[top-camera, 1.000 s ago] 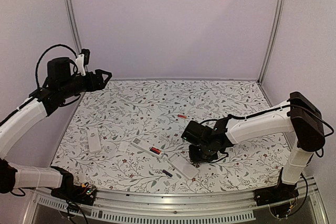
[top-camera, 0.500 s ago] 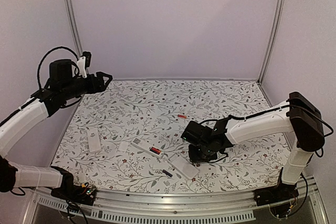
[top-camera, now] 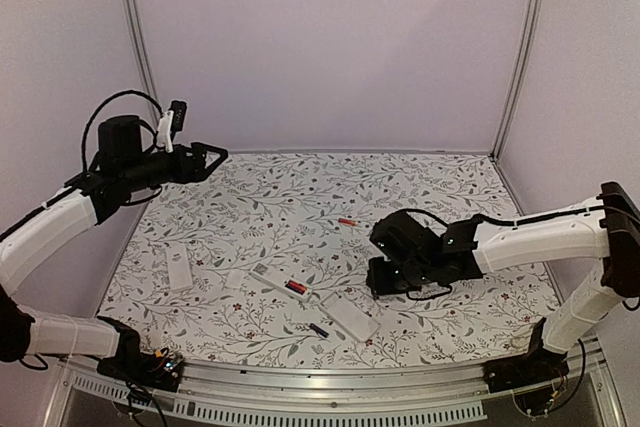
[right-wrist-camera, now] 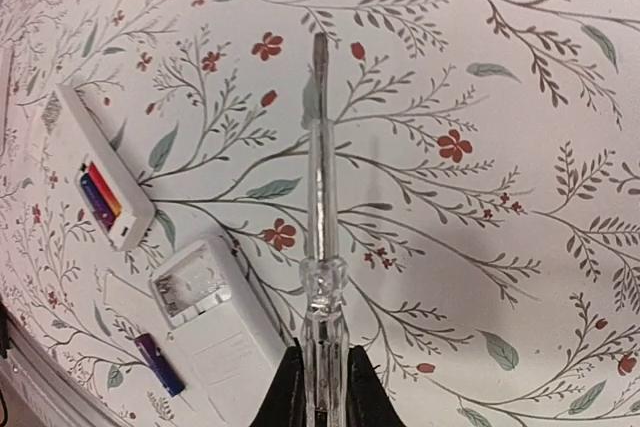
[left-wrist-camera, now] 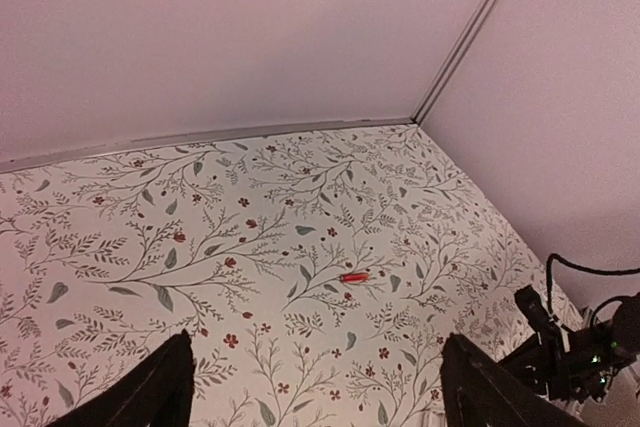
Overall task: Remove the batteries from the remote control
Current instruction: Pick up the screwdriver from the center of the board, then pass from the right arm to the left
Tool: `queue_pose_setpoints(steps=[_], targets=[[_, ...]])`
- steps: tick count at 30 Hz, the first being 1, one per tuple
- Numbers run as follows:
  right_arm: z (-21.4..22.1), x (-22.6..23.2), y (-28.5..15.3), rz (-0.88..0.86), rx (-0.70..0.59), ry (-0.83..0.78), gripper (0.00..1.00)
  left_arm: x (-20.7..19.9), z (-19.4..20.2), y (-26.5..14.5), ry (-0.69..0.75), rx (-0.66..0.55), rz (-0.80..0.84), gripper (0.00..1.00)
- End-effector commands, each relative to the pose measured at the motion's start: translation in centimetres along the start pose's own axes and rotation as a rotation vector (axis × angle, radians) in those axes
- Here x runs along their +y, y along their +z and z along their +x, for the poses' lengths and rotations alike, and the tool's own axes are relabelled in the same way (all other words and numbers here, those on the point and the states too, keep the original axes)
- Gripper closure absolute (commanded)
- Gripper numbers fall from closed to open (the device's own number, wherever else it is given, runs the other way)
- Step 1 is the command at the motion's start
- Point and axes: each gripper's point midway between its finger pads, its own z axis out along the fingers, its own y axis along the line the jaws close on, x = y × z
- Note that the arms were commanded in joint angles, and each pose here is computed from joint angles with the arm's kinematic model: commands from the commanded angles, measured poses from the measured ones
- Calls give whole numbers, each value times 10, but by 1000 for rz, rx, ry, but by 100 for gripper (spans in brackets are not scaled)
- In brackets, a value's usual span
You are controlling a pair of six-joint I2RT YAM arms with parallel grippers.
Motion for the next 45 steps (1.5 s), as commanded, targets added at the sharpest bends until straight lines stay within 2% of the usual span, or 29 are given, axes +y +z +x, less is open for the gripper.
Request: queue_pose_setpoints(steps=[1,6,11,20,25,29,33,38,45], targets=[[-34,40,-37,-233,-144,-62,98,-44,14,8,30,52,252,16],[-53,77,-73,-422,-246,-153,100,-88,26,8,62,94,473,16],[-65,101,-83,-445,-287,-267,100,-121,54,16,43,194,611,16],[-81,145,-78,-498,-327,-404,100,-129,91,38,-58,343,665,17],[-76,157,-67,-525,-297,-461,100,-132,99,44,-115,386,713,19],[-75,161,-59,-522,-281,-487,100,-134,102,46,-136,401,737,31],[-72,162,-53,-518,-270,-497,100,-132,106,48,-150,409,729,49],[-73,165,-52,-521,-269,-510,100,-129,113,54,-180,435,716,61],[-71,164,-45,-508,-256,-519,100,-128,113,56,-184,434,708,85]])
